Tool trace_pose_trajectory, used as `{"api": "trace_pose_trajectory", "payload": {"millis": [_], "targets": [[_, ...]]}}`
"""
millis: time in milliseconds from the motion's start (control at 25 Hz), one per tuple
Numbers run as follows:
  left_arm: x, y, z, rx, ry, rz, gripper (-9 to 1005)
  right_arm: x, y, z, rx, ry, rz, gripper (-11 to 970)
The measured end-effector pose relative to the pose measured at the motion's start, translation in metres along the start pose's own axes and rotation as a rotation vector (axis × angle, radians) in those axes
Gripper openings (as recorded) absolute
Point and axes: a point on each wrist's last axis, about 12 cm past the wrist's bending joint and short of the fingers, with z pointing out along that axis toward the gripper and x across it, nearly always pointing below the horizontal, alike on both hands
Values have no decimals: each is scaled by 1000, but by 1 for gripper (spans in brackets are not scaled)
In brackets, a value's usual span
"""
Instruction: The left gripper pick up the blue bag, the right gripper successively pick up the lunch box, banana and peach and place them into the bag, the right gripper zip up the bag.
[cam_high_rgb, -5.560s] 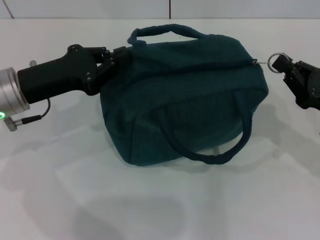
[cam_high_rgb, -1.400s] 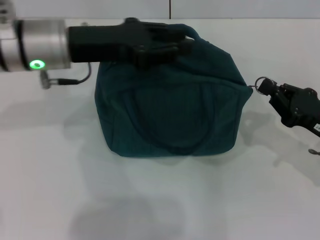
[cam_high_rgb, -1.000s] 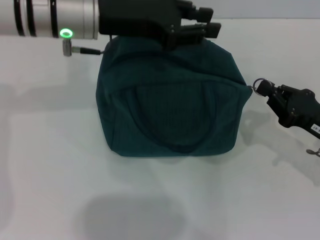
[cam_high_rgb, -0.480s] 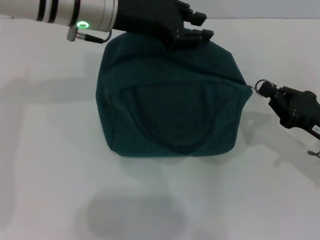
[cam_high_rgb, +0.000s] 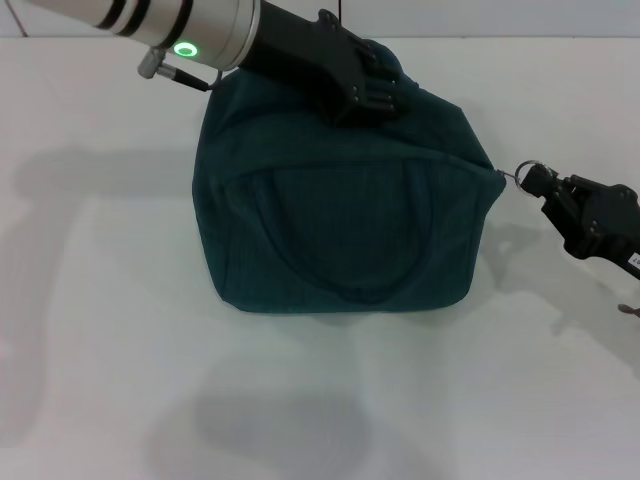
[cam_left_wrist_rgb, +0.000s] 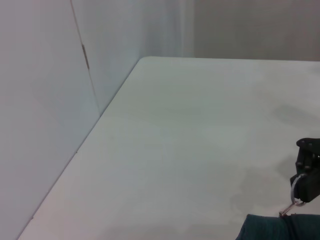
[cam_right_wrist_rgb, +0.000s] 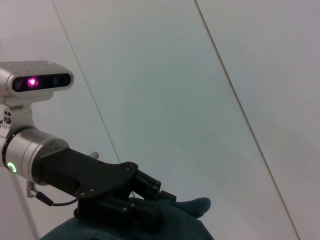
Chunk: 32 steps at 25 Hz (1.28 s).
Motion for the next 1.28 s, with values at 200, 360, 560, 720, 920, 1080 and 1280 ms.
{"api": "trace_pose_trajectory", "payload": {"millis": [200,360,560,720,920,1080,1280], "targets": [[-2,1,-1,-8,-4,1,335,1,0,-1,3,0,4,11],[-4,0,-3,-14,-8,13,237,2,0,-2,6,1,6,11],[-3,-2,-3,-3,-4,9,187,2,0,-3,8,2,8,11],[-3,-5,-2,24,-2,-13,150,3,0,-4,9,3,10,11],[-7,-9,-6,65,-24,-50,118,3,0,-4,12,4,11,11],[-10,-10,-9,84,-37,-63,102,5,0,-4,21,14,18,12],[-7,-11,-10,90,-34,-85,98,7,0,-5,22,24,21,12]]}}
